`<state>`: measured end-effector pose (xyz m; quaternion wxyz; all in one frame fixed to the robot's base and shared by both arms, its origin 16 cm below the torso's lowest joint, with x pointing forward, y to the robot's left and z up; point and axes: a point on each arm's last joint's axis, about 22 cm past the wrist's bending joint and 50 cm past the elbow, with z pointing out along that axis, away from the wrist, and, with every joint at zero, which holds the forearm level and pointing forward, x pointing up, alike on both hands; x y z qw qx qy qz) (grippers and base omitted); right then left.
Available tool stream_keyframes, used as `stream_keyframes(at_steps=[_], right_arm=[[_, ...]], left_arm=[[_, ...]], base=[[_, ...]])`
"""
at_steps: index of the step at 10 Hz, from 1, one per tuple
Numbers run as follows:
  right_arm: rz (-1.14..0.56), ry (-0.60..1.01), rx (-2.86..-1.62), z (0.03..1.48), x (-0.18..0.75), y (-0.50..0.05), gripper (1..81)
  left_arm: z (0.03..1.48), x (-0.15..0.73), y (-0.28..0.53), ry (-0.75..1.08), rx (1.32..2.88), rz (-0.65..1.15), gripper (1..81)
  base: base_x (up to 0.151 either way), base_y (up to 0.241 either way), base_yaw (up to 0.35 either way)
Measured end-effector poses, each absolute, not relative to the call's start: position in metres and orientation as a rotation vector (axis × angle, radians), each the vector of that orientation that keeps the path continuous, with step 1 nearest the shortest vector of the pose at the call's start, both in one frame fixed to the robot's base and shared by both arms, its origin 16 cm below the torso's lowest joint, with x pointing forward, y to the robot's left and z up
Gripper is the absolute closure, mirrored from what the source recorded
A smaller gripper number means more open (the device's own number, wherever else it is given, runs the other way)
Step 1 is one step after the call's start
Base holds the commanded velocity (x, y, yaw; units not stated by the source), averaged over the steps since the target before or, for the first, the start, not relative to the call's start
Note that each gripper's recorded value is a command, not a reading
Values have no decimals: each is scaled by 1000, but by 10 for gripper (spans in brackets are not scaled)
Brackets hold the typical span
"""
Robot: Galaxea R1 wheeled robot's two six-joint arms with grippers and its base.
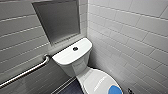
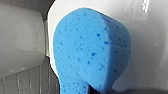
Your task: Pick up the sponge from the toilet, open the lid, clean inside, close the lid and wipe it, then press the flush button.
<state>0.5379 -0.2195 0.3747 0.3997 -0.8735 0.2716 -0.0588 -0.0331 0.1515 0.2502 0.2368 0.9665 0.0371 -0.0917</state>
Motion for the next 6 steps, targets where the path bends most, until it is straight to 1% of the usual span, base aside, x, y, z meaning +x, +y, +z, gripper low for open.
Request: stream_keyframes(at_steps=[2,4,6], right_arm=[[-30,725,-2287,355,453,-253,811],[88,746,-2344,339,367,-271,811],[161,787,-2405,321,281,-296,811]], left_arm=[[265,-13,144,127,2577,-223,10],[279,22,142,138,2513,-172,10],[292,58,149,130,2467,-129,10]], base=[[0,0,0],[0,0,0],[0,0,0]])
